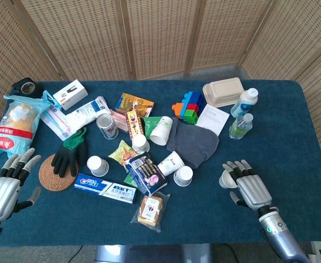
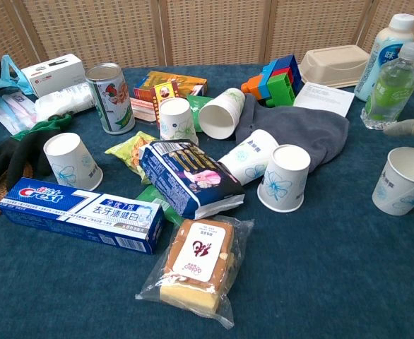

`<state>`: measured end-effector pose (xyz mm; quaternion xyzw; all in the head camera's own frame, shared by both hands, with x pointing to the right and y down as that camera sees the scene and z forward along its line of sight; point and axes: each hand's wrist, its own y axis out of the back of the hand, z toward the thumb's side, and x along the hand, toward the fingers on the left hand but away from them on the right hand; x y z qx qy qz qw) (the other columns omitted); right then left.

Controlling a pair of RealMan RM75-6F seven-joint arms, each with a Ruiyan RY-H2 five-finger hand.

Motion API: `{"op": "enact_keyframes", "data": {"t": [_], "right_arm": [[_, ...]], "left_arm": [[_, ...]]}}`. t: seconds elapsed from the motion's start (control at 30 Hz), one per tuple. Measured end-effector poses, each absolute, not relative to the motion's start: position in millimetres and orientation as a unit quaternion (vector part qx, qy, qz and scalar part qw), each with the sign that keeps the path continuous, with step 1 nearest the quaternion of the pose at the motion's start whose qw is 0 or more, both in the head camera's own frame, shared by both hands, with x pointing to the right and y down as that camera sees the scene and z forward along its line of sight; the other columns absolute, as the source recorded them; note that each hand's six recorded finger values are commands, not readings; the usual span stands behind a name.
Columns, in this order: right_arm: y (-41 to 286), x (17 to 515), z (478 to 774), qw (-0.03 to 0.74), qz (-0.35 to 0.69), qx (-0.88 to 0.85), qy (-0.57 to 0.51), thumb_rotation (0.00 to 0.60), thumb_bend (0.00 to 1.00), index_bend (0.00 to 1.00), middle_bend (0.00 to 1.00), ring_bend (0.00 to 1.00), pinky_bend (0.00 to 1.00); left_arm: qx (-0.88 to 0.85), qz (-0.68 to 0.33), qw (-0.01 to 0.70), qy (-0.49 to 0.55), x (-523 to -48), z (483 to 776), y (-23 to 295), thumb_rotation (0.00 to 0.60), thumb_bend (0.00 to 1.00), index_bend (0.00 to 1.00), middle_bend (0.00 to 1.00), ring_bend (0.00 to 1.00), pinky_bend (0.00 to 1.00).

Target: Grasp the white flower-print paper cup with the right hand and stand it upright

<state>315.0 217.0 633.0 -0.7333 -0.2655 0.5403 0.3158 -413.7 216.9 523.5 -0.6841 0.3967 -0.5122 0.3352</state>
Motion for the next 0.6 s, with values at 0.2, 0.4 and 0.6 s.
{"op": "enact_keyframes", "data": {"t": [0.2,0.4,0.6], "right_arm": [[215.0,312.6,640.8,0.312,0.543,-0.736,-0.256,0.591,0.45,0.00,0.00,0.00,0.00],[212.1,314.5,647.8,0.304,0.547,-0.737,-0.256,0.600,0.46,0.01,0.00,0.00,0.02],[206.0,316.7,654.7,0.297,0.545,-0.740,-0.259,0.600,0.47,0.08,0.00,0.00,0.19]], "left_arm": [[-0.682,-0.516,0.331,0.399,-417.6,525.1,218.4,0.600,0.47,0.07,0.03,0.00,0.00],[-0.681,-0.520,0.326,0.401,-420.2,527.7,219.1,0.600,0.47,0.07,0.03,0.00,0.00],[-0.679,-0.523,0.323,0.401,-421.6,530.5,218.7,0.600,0.47,0.06,0.03,0.00,0.00]]}}
